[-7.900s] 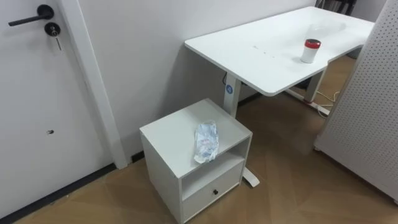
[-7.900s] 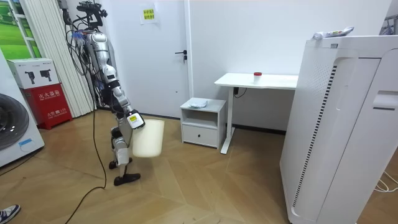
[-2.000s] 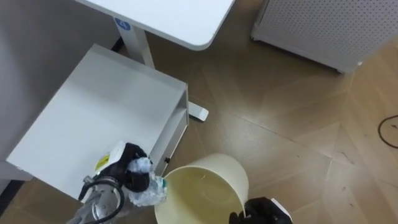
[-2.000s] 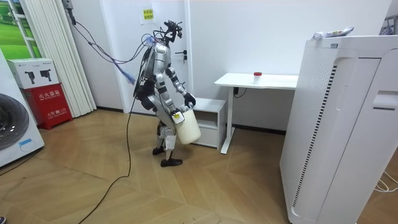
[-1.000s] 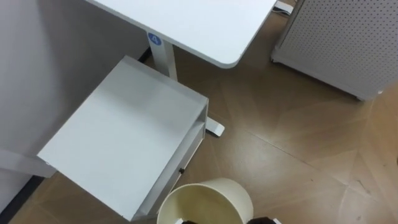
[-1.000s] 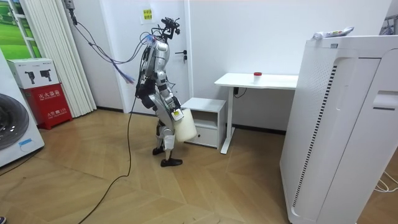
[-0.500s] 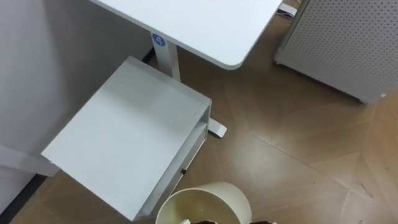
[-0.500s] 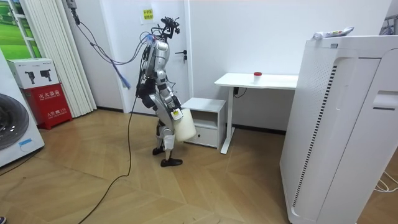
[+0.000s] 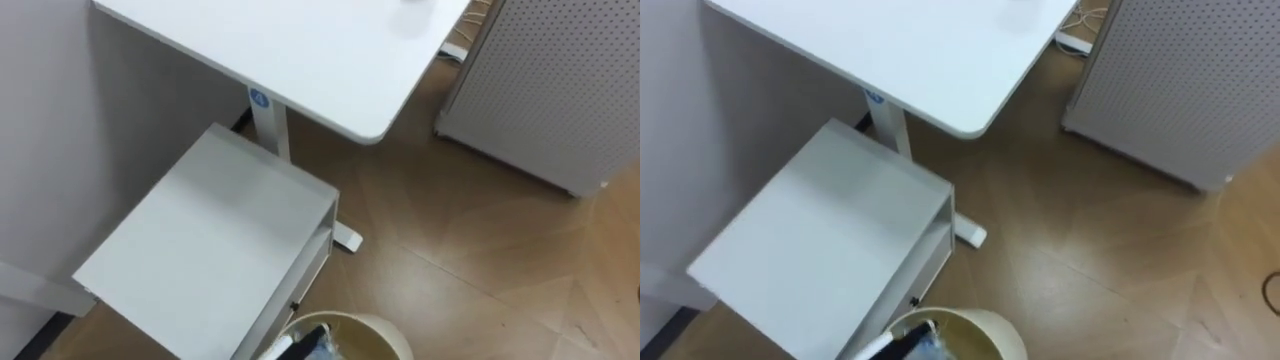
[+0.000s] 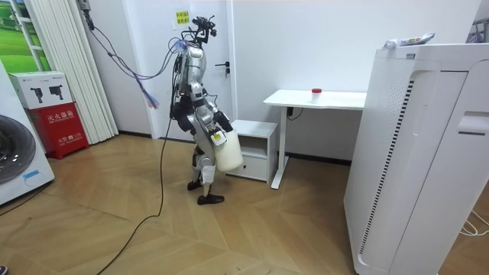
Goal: Pick garbage
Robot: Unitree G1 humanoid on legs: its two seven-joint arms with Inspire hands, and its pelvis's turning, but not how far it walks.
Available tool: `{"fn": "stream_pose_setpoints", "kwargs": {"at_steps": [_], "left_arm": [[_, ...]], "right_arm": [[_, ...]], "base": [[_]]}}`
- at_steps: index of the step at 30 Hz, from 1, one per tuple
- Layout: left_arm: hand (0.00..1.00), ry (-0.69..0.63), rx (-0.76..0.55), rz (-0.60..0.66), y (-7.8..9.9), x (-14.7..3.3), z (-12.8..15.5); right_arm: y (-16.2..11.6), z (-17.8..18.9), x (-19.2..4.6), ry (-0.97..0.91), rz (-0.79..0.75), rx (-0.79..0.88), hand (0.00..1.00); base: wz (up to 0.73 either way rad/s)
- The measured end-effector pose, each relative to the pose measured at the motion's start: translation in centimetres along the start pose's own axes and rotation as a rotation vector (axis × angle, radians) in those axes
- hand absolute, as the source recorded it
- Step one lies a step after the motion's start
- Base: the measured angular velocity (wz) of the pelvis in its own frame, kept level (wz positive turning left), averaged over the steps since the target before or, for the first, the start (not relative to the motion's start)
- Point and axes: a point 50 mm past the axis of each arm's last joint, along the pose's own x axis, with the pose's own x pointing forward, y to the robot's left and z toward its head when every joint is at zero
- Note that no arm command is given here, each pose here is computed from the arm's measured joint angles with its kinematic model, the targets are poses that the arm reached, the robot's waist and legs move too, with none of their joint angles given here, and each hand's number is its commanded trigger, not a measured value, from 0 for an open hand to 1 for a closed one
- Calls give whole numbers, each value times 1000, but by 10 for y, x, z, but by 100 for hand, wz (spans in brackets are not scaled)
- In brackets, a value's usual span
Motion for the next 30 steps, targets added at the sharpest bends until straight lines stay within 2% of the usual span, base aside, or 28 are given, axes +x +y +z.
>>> {"fn": "stream_pose_setpoints", "kwargs": {"at_steps": [4,6,9,15,18,22,26,30], "left_arm": [[0,-34,-42,72,9,-12,-1],[0,-89,-12,116,18,-14,10],[0,-175,8,140,19,-19,23],[0,-257,82,185,27,-33,35],[0,-272,157,154,31,-39,39],[0,-179,193,62,32,-40,27],[0,-27,267,-64,44,-49,4],[0,71,268,-193,41,-51,-5]], "right_arm": [[-9,0,-3,-8,0,10,100],[-17,-7,-9,3,-24,15,100],[-27,-29,-23,39,-82,65,100],[-26,-37,-33,20,-91,69,100],[-22,-30,-32,-2,-49,26,100],[-19,-25,-27,19,4,-25,100],[-21,-11,-20,30,25,-61,100],[-38,-5,-23,42,-21,-79,100]], "base": [[-78],[-42],[-15],[-27],[-37],[-59],[-88],[-25]]}}
